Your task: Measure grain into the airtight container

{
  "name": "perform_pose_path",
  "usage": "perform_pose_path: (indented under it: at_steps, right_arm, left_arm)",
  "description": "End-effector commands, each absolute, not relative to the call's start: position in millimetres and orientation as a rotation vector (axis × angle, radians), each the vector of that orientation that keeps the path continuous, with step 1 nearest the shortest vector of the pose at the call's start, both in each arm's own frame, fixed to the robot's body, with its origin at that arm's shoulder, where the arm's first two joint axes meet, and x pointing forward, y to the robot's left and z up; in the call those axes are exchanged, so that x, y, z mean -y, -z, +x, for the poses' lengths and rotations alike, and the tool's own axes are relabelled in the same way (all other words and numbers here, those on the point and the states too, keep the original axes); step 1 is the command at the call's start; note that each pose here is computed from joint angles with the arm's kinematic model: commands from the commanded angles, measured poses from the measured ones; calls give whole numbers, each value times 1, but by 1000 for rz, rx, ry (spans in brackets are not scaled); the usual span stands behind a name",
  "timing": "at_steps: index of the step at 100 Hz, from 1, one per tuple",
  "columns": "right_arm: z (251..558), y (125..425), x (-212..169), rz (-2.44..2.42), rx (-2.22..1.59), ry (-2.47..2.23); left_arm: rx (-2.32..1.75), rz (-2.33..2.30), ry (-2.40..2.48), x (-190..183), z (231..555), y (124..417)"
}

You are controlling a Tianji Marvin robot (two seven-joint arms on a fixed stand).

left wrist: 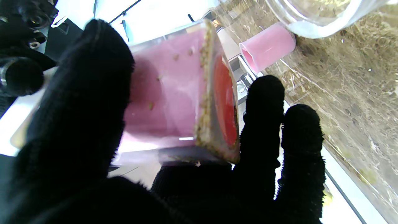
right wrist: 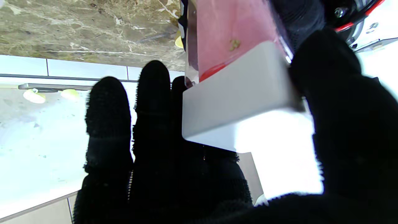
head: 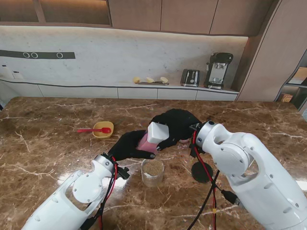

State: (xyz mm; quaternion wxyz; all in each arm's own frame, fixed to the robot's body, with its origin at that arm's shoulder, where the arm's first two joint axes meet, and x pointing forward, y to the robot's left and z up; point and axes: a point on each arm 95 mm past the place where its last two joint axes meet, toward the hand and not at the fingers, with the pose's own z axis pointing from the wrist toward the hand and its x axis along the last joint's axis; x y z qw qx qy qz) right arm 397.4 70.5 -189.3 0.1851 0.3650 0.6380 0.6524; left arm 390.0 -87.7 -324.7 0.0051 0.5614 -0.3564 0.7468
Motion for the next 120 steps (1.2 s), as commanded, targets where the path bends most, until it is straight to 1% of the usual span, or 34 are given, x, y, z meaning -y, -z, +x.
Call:
perform_pose_path:
  at_steps: [1,34,48,88,106,120]
  right_arm:
    - [398,187,-68,1019,-1807,-1831]
    - [403,191,-83,929,-1810,-1926]
    - [405,191,-88,809,-1854,-1965]
    - [407,183,-81,491,-2060,-1910]
    - [406,181,-79,490,-2106,-1910]
    - [404,176,-77,489,-2061,-1908]
  left_arm:
    - [1100,1760,-2353,84,393,322]
    - [1066,1743,-2334,88,393,328]
    - [1042,1738,-2322,87,392,327]
    - [1022,1747,-2290,83,389,327]
    - [1014,1732,-2303,84,389,326]
    - [1001,1723,-2319,84,389,326]
